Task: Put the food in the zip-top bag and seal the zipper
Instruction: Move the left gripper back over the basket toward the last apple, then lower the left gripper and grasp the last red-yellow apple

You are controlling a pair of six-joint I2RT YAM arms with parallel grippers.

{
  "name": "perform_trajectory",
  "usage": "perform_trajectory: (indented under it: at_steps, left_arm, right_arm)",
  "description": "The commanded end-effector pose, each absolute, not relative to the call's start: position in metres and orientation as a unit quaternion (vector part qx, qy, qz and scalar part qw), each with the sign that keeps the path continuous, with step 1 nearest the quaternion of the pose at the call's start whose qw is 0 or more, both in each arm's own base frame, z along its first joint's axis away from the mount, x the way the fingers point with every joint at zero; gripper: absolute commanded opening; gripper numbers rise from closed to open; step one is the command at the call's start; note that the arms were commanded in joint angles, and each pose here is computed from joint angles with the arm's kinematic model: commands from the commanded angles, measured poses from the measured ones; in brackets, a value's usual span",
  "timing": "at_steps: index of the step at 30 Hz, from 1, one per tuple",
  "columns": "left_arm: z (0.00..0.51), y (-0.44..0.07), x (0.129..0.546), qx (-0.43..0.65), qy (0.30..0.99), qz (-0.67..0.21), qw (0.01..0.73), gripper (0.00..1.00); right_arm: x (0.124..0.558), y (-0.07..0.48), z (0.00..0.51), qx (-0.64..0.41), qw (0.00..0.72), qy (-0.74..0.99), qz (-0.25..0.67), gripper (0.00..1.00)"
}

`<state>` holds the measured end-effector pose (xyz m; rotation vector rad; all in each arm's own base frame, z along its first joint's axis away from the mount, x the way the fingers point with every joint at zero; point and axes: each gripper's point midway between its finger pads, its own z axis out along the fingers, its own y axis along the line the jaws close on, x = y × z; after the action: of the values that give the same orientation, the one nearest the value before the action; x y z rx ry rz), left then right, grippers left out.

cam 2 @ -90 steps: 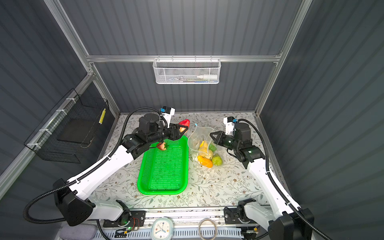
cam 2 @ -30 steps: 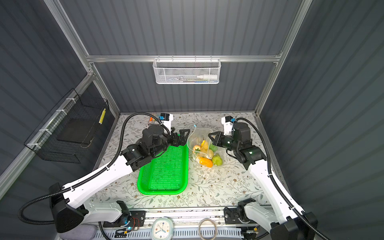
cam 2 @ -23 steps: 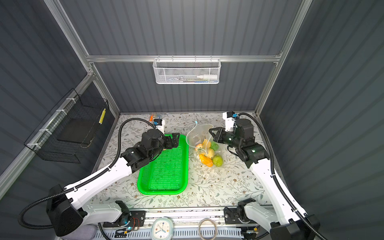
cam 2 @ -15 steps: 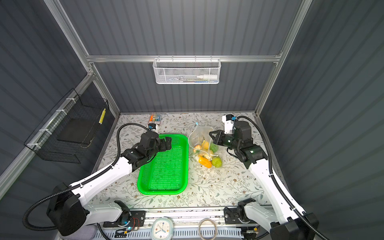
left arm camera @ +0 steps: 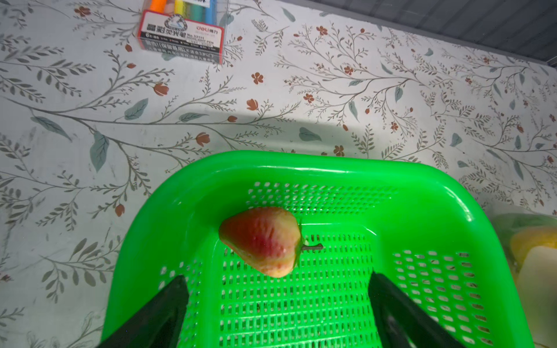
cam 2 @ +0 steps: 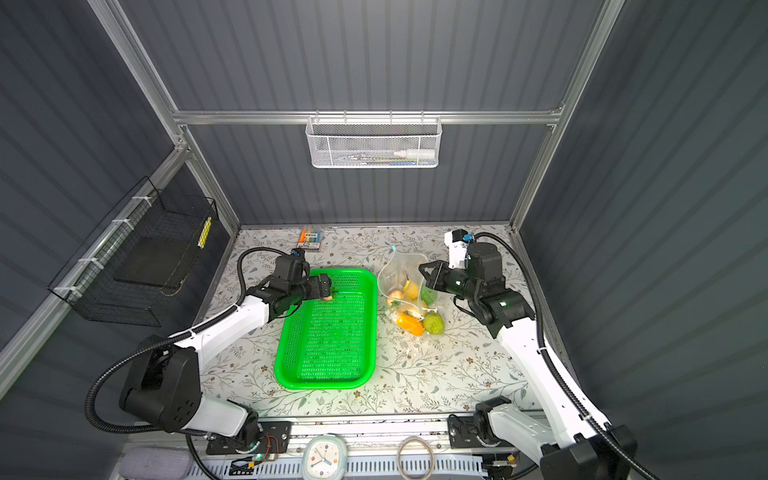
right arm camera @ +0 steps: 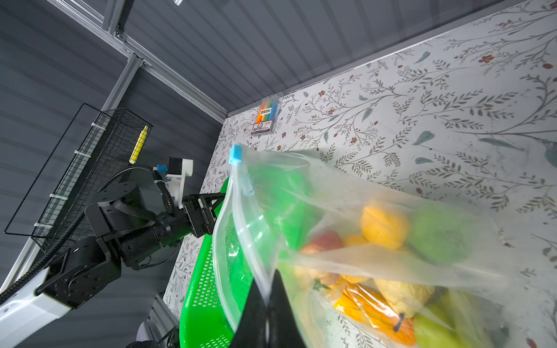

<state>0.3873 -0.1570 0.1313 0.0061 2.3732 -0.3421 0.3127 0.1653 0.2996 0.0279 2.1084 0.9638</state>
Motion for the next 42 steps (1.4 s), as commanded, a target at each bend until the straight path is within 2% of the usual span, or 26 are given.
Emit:
perform_trajectory:
  at_steps: [1,9,16,24,32,36,42]
  left_arm:
    - [0.136,-0.173,0.399,0.043,0.917,-0.171,0.359,0.94]
    - [0.113,-0.179,0.417,0.083,0.921,-0.168,0.342,0.93]
    - [0.098,-0.198,0.421,0.108,0.92,-0.204,0.317,0.92]
    - [0.084,-0.204,0.402,0.098,0.924,-0.239,0.28,0.88]
    - [0.105,-0.221,0.368,0.092,0.91,-0.304,0.267,0.87]
    - [0.111,-0.21,0.376,0.092,0.915,-0.266,0.29,0.89]
    - [0.093,-0.2,0.391,0.104,0.93,-0.21,0.284,0.89]
  right_arm:
    - [0.311,0.165,0.297,0.007,0.402,0.835,0.376,0.0]
    - [0.314,0.166,0.294,0.008,0.397,0.838,0.374,0.0]
    - [0.317,0.167,0.292,0.01,0.393,0.84,0.373,0.0]
    - [0.322,0.169,0.296,0.012,0.393,0.838,0.379,0.0]
    - [0.323,0.171,0.3,0.01,0.394,0.834,0.386,0.0]
    - [0.323,0.172,0.304,0.007,0.396,0.831,0.39,0.0]
    - [0.322,0.17,0.298,0.012,0.392,0.836,0.383,0.0]
